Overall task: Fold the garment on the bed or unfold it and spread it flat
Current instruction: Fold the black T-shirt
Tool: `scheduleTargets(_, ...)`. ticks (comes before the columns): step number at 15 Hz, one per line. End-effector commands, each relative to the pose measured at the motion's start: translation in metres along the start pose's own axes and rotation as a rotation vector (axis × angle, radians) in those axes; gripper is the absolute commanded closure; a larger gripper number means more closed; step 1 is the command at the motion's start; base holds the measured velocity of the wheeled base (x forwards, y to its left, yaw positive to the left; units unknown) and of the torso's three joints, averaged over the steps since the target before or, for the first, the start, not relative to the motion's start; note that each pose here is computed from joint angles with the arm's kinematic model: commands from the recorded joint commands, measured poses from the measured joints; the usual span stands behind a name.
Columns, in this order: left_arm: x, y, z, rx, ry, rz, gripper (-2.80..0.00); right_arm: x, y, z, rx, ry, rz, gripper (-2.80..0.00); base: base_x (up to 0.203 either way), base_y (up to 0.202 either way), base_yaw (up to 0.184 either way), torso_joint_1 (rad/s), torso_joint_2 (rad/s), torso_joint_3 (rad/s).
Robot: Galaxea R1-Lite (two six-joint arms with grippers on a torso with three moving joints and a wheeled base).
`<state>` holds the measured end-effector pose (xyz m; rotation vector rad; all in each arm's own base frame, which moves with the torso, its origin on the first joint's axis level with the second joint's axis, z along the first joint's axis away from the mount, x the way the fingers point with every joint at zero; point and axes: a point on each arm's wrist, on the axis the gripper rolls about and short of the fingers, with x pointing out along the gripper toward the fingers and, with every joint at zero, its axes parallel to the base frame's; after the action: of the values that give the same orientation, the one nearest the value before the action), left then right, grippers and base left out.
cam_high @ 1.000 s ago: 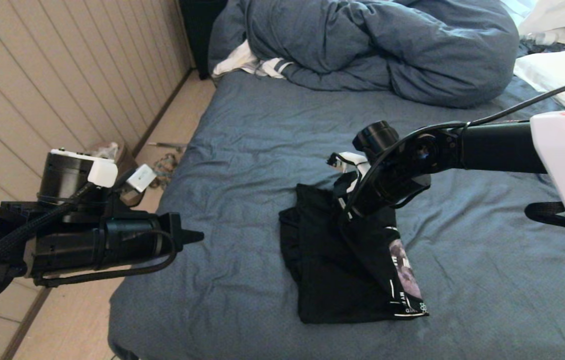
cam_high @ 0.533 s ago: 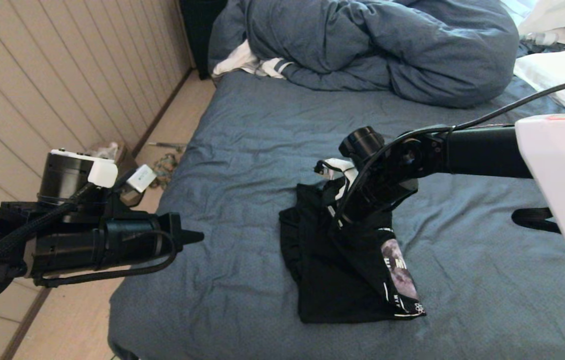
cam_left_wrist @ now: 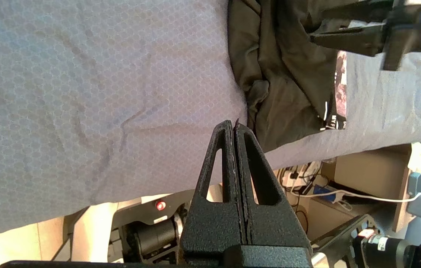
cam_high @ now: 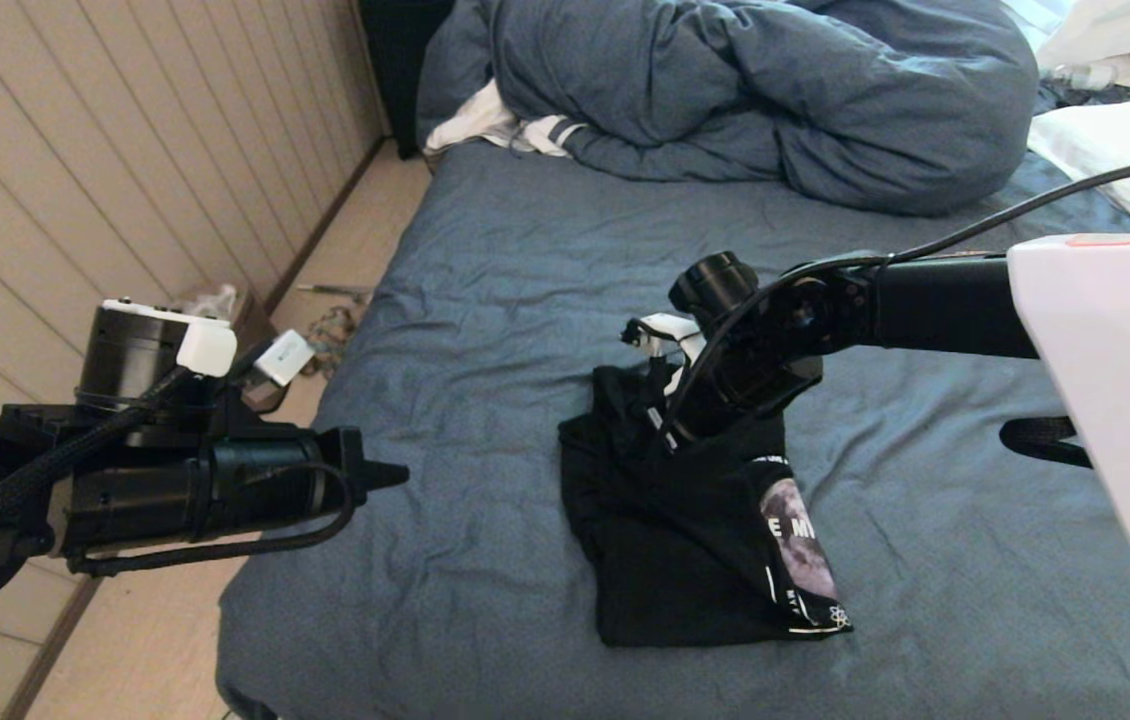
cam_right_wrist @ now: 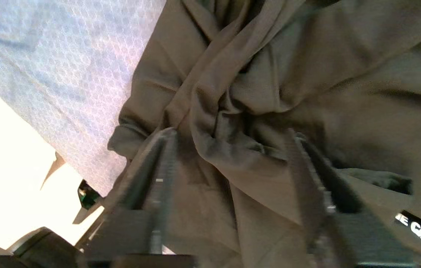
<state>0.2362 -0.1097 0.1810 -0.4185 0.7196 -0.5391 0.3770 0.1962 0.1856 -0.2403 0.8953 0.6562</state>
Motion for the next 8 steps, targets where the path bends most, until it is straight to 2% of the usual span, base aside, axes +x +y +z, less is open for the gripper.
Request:
scheduleTargets(1,0.000,0.000,0.000,-0.002,-0.001,-0.003,0.00,-0.013,0.003,0.004,-0.004,-0.030,-0.001,-2.80,0.000,0.000,0.000,0.000,0.00,0.000)
scheduleTargets(3,-0.002,-0.001,0.001,-0.001,-0.008,-0.006,0.00,-0.036,0.001,0.008,0.003,-0.078,-0.018,-2.80,0.000,0.000,0.000,0.000,0.00,0.000)
scheduleTargets(4,-0.003,-0.002,0.001,0.000,-0.009,-0.007,0.00,-0.045,-0.007,0.007,0.023,-0.093,-0.039,-0.25,0.000,0.000,0.000,0.000,0.00,0.000)
scheduleTargets(5,-0.003,-0.001,0.001,-0.001,-0.009,-0.006,0.00,-0.052,-0.021,0.005,0.061,-0.101,-0.067,0.00,0.000,0.000,0.000,0.000,0.00,0.000)
scheduleTargets(8,0.000,0.000,0.000,-0.004,0.007,-0.013,0.00,-0.061,-0.064,-0.006,0.216,-0.102,-0.137,0.00,0.000,0.000,0.000,0.000,0.00,0.000)
